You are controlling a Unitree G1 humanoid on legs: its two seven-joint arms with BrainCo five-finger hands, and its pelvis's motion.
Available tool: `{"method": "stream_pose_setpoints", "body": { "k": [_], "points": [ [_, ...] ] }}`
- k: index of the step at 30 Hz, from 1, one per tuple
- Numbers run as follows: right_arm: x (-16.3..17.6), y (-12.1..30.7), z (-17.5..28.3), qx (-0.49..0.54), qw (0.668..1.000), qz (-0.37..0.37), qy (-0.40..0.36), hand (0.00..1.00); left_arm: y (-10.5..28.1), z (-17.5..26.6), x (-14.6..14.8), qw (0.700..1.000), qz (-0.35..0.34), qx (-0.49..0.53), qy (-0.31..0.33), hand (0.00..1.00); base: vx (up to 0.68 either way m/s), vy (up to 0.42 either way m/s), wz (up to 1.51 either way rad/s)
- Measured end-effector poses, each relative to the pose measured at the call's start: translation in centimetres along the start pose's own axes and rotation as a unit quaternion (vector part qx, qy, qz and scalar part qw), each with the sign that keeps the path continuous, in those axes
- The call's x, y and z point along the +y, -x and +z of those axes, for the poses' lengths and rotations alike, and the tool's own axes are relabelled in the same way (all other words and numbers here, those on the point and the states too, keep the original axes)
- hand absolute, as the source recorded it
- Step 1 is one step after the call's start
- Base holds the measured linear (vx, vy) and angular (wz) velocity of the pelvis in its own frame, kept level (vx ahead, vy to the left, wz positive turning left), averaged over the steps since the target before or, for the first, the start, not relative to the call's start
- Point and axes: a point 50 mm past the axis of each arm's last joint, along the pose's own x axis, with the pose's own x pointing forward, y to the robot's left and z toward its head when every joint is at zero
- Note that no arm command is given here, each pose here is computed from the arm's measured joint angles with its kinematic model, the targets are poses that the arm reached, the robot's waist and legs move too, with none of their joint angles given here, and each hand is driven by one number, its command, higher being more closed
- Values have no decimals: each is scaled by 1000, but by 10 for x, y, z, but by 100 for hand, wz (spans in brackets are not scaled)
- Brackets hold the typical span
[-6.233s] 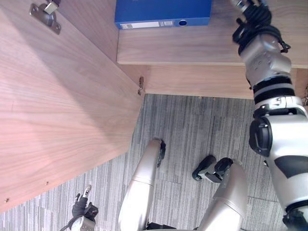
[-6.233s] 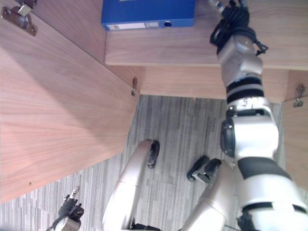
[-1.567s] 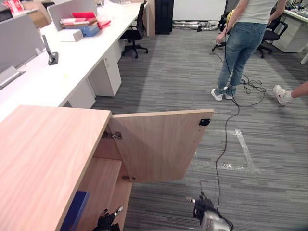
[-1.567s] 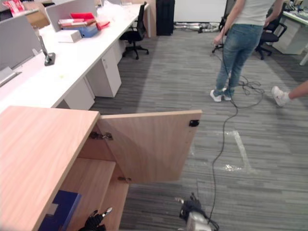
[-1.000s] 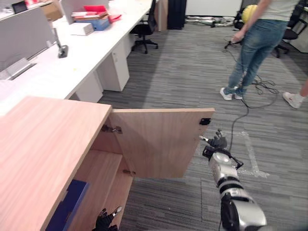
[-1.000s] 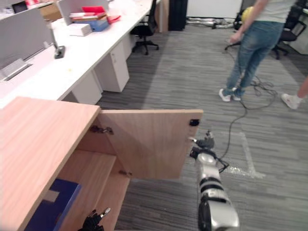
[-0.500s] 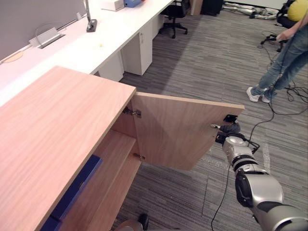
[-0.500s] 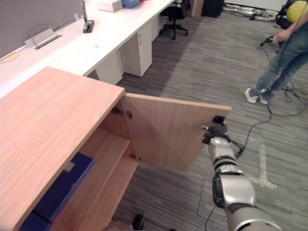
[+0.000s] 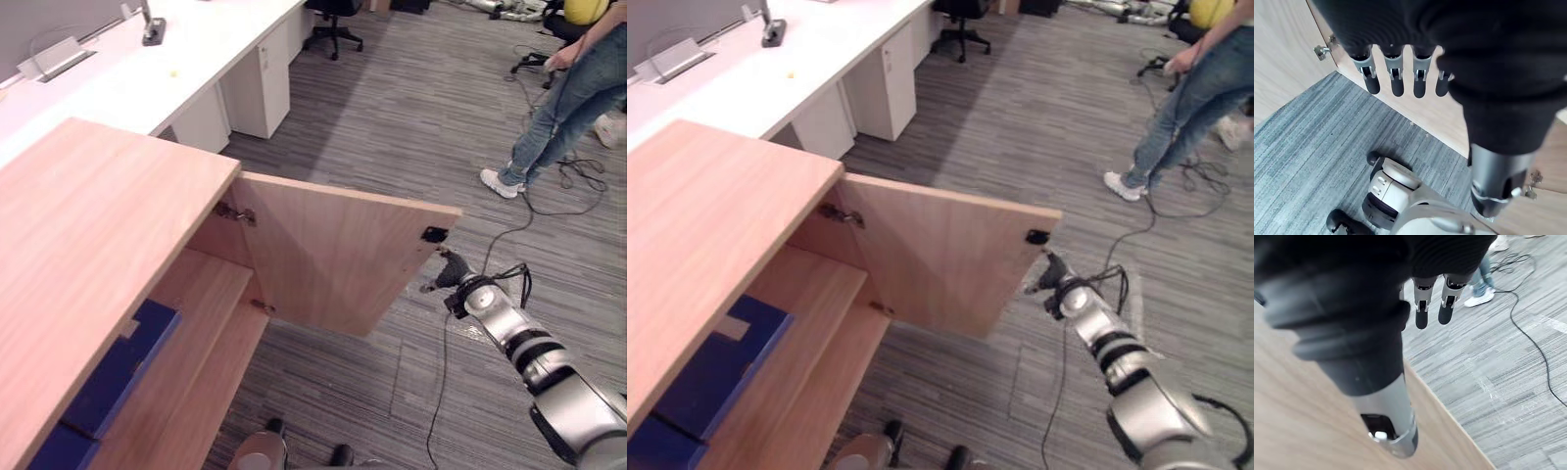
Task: Walk over to the cabinet, pick up the folder, carry it to the office cabinet, place the folder inside the office cabinet, then close the office cabinet door
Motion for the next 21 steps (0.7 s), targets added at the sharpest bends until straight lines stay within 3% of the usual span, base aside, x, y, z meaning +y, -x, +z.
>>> {"method": "stream_pose_setpoints", "body": {
  "k": [6,8,9,12,14,21],
  "points": [
    [78,38,9,-80,968,208,119,0,-10,29,4,999,13,-32,-1,0,-7,-142,-1],
    [114,61,20,-136,937,293,130,0,-12,39,10,999,21,-43,-11,0,72,-148,63],
    [144,82,29,-186,901,368,133,0,-14,48,13,998,25,-52,-17,0,92,-170,112],
    [195,117,42,-243,835,474,137,0,-16,60,8,998,21,-64,-22,0,93,-111,144],
    [211,129,50,-266,817,494,132,0,-16,58,9,997,25,-61,-27,0,108,22,153],
    [225,132,68,-301,807,483,159,0,-12,34,29,997,50,-28,-48,0,56,154,67]
  ]
}}
